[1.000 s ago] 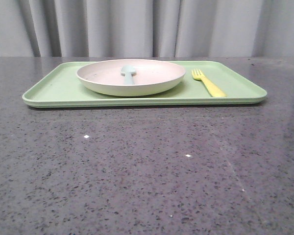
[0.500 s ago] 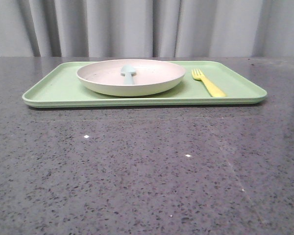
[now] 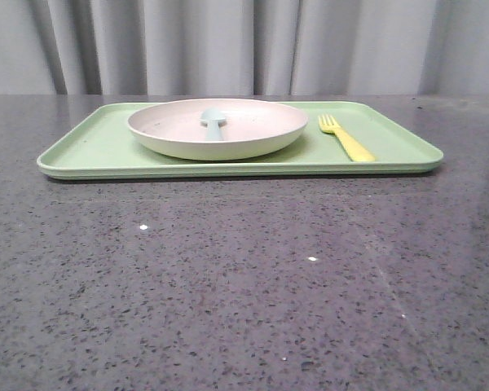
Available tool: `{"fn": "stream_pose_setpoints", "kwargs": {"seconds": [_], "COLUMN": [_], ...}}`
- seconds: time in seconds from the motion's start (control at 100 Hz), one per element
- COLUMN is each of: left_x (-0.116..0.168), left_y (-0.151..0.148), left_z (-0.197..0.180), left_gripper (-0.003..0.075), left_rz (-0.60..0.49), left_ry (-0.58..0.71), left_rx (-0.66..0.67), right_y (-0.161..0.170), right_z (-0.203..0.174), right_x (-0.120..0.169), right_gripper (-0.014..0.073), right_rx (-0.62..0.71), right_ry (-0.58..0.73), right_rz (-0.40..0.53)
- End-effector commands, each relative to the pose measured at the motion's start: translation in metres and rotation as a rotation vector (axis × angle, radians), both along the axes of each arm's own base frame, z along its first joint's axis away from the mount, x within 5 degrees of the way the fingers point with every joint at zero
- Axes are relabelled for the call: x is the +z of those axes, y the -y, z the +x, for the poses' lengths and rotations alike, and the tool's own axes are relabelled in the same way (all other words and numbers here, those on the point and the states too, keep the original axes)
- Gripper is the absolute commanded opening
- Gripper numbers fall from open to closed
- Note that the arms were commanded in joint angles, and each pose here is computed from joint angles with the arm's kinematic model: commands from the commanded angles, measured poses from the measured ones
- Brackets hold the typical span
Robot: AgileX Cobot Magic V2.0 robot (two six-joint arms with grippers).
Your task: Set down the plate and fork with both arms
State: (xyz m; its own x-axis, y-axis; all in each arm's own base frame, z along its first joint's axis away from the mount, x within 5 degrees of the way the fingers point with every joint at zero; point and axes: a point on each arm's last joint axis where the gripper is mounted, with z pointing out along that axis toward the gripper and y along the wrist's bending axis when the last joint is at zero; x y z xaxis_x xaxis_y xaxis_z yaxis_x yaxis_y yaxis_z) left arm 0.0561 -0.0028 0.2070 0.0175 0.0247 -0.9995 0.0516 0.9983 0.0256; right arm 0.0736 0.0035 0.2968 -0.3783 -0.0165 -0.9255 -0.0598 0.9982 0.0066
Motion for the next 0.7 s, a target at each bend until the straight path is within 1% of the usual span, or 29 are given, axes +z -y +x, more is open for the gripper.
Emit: {"fn": "stream_pose_setpoints", "kwargs": {"seconds": [0.0,0.06,0.18,0.35,0.58,0.69], "left_x": [0.005,0.005,0.005,0.005,0.005,0.005], "left_y": [0.001,0.001,0.001,0.001,0.001,0.001], "left_z": [-0.003,-0.003,-0.003,-0.003,-0.003,-0.003], "left_gripper": [-0.0020,-0.0020,-0.0020,-0.0020,-0.0020,-0.0020], "left_rz": [-0.019,-0.019,-0.019,-0.019,-0.019,-0.019], "left_ry": [0.104,0.104,0.104,0.104,0.104,0.104], "left_rx": [-0.012,-0.012,-0.012,-0.012,-0.012,-0.012], "right_y": [-0.001,-0.001,-0.001,0.000,0.000,0.000], "right_z": [-0.001,-0.006,-0.014,-0.022,-0.030,-0.028], "right_x": [0.004,-0.004,-0.022,-0.045,-0.059,-0.064], "right_gripper": [-0.0119,-0.0119,-0.0119,-0.0119,-0.0119,-0.0119], "right_rx": [0.026,0.035,0.043,0.044,0.052,0.057], "right_ry": [0.186,0.227,0.270,0.289,0.368,0.375], "right_rz": [-0.010,0.003,0.019,0.029,0.057,0.059]}}
